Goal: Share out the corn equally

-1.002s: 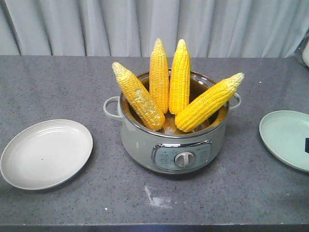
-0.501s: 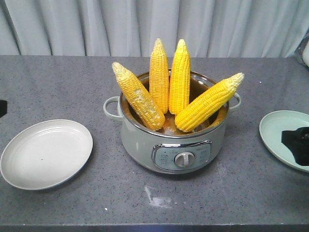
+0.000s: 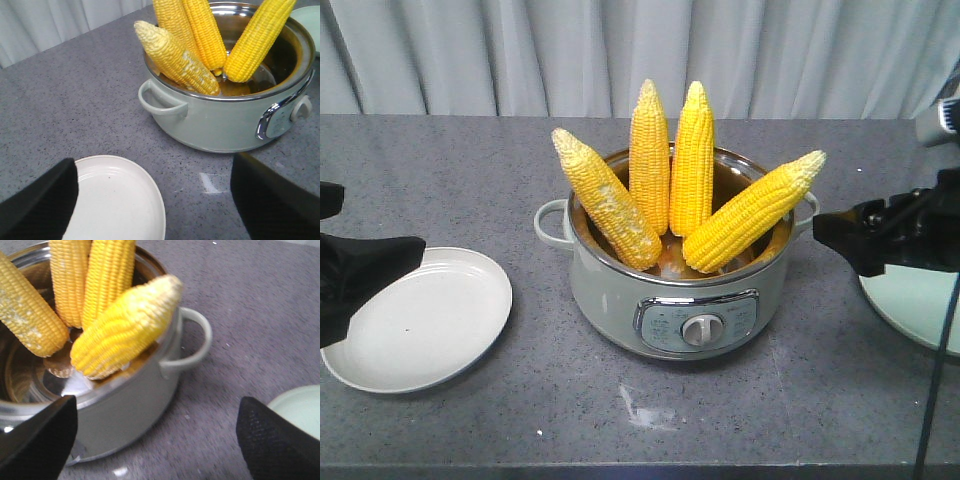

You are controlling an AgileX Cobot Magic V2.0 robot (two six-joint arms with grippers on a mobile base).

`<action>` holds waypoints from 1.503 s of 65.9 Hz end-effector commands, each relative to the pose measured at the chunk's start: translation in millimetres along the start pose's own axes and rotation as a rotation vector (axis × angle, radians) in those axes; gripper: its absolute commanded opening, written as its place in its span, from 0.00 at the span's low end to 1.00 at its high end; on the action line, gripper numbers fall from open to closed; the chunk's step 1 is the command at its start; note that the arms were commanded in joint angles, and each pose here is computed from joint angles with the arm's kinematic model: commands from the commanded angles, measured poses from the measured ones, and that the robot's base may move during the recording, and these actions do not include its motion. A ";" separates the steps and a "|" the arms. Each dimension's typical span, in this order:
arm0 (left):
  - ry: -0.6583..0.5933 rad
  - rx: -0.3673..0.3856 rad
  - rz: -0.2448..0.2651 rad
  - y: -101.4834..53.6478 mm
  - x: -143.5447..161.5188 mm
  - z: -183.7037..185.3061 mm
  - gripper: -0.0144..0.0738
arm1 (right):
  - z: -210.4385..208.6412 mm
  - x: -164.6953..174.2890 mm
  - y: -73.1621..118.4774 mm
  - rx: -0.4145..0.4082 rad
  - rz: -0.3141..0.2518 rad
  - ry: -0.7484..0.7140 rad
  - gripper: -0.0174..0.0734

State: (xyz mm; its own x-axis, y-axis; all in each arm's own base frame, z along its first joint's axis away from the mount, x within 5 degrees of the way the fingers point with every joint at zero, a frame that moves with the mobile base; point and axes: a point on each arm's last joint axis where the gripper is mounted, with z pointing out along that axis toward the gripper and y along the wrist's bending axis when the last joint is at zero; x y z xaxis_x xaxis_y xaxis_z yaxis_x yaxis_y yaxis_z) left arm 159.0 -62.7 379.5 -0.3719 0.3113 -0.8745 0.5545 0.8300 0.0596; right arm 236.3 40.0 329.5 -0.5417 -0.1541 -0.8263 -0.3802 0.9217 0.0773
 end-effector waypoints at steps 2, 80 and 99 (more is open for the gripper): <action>-0.094 -0.010 0.009 -0.9 -14.9 -7.2 0.83 | 9.3 -25.5 3.6 0.011 -0.022 -0.102 0.86; -0.027 0.006 0.001 3.3 -11.1 10.9 0.83 | 127.1 -69.9 47.5 -0.196 -0.114 -0.030 0.42; -0.024 0.004 0.006 3.6 -10.9 10.9 0.83 | 96.6 -84.3 50.9 -0.195 -0.136 -0.104 0.43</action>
State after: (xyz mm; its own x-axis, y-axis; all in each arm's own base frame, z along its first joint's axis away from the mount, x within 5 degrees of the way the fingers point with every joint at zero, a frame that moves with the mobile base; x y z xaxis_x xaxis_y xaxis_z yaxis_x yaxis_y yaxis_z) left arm 172.0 -67.2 368.8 -0.4096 0.3494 -0.8427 0.5758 0.8155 0.0582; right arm 347.3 141.2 302.7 -0.5163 -0.2834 -0.8082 -0.5967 0.7959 0.1021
